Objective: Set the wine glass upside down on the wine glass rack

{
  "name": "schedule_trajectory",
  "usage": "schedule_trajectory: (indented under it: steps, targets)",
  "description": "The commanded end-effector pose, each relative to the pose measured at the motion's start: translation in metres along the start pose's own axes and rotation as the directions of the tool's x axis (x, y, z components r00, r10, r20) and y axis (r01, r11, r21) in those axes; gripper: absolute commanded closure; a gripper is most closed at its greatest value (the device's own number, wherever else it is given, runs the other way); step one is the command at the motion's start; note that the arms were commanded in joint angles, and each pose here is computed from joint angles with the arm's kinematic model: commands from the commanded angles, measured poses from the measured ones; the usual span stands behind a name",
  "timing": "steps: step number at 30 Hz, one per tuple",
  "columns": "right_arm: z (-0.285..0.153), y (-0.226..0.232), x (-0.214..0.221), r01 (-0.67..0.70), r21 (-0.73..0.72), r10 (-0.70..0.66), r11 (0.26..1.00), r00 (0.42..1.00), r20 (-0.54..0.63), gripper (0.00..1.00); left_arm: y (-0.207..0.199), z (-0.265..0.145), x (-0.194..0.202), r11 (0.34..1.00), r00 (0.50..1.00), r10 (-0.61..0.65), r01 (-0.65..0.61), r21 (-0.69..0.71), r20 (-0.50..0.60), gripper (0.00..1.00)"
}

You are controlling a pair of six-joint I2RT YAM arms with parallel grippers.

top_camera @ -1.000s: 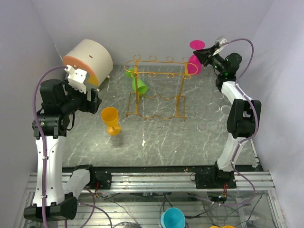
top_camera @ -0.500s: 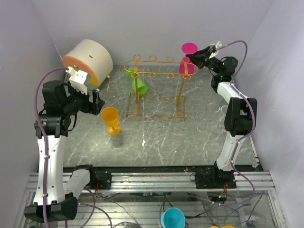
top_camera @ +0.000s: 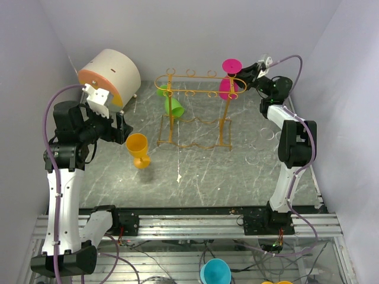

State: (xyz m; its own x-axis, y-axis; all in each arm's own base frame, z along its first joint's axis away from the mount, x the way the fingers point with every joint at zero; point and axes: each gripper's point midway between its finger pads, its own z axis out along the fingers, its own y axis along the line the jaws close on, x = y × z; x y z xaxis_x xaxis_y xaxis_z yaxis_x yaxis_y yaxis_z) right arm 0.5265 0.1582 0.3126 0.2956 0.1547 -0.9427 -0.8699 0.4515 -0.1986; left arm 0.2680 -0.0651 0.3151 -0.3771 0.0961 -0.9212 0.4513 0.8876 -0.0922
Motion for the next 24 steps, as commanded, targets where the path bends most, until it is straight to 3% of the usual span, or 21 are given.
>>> schedule_trajectory:
  steps: [1,24]
  targets:
    - [-0.004,0.010,-0.015,0.048,-0.032,-0.046,0.998,0.998,0.047,1.00,-0.005,-0.002,-0.009,1.000,0.999,-0.005,0.004,0.026,0.040,0.08]
    - [-0.017,0.040,-0.031,0.088,-0.102,-0.083,0.991,0.995,0.055,1.00,-0.006,-0.003,-0.011,1.000,0.999,-0.005,0.004,0.030,0.050,0.07]
